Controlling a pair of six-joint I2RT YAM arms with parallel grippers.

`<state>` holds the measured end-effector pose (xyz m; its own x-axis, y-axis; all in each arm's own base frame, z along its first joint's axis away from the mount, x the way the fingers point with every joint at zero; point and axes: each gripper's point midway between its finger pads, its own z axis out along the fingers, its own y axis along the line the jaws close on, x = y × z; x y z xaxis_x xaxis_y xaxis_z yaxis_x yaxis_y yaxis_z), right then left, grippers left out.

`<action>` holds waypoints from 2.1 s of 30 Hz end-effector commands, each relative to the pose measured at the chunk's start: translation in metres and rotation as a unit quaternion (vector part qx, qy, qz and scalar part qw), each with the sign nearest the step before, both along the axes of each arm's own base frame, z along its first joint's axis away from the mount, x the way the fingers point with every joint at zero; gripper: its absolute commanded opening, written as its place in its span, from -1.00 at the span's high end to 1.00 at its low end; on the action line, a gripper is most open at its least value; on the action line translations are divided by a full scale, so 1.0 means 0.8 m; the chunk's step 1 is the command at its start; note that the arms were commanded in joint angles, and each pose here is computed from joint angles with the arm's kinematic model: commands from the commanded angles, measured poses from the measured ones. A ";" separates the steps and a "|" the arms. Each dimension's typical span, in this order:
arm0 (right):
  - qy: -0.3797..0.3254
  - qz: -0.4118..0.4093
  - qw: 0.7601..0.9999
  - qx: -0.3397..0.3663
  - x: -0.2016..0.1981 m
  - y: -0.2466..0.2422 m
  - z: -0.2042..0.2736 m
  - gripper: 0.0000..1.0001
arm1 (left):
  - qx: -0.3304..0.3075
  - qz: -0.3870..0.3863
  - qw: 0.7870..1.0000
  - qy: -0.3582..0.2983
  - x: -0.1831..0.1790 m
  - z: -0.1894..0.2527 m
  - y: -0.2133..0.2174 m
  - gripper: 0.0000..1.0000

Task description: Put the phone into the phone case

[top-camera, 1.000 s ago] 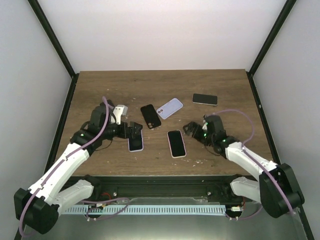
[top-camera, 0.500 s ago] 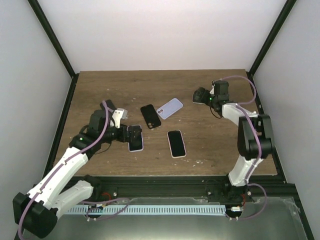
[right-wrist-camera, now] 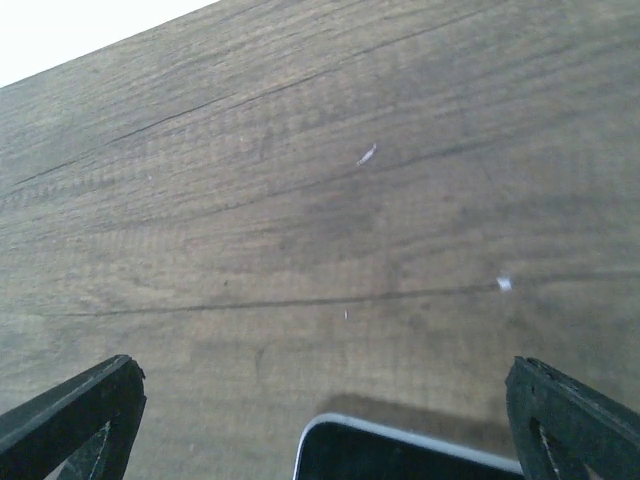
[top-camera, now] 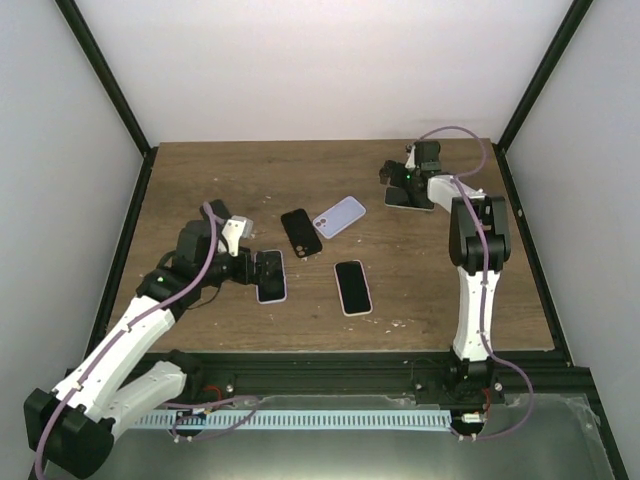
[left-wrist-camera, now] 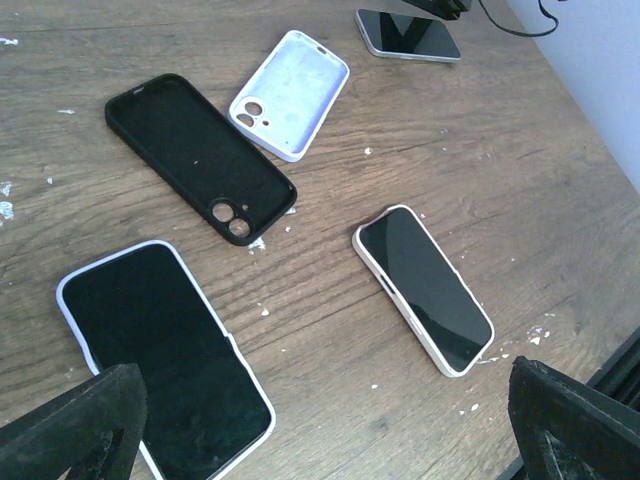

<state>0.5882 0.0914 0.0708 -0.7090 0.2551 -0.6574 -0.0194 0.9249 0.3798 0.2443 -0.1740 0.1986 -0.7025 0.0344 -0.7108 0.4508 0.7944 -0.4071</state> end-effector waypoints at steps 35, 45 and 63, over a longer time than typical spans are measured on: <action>0.143 0.087 0.986 0.022 -0.182 0.021 -0.007 -0.72 | 0.072 0.127 0.988 0.042 0.063 -0.023 0.034 -0.93; 0.118 -0.059 0.987 -0.090 -0.168 -0.054 0.013 -0.99 | 0.023 0.093 0.995 0.018 0.170 -0.023 -0.035 -0.51; 0.137 -0.122 0.972 -0.144 -0.121 -0.083 -0.025 -0.93 | 0.011 -0.015 1.000 0.024 0.311 -0.123 -0.139 -0.21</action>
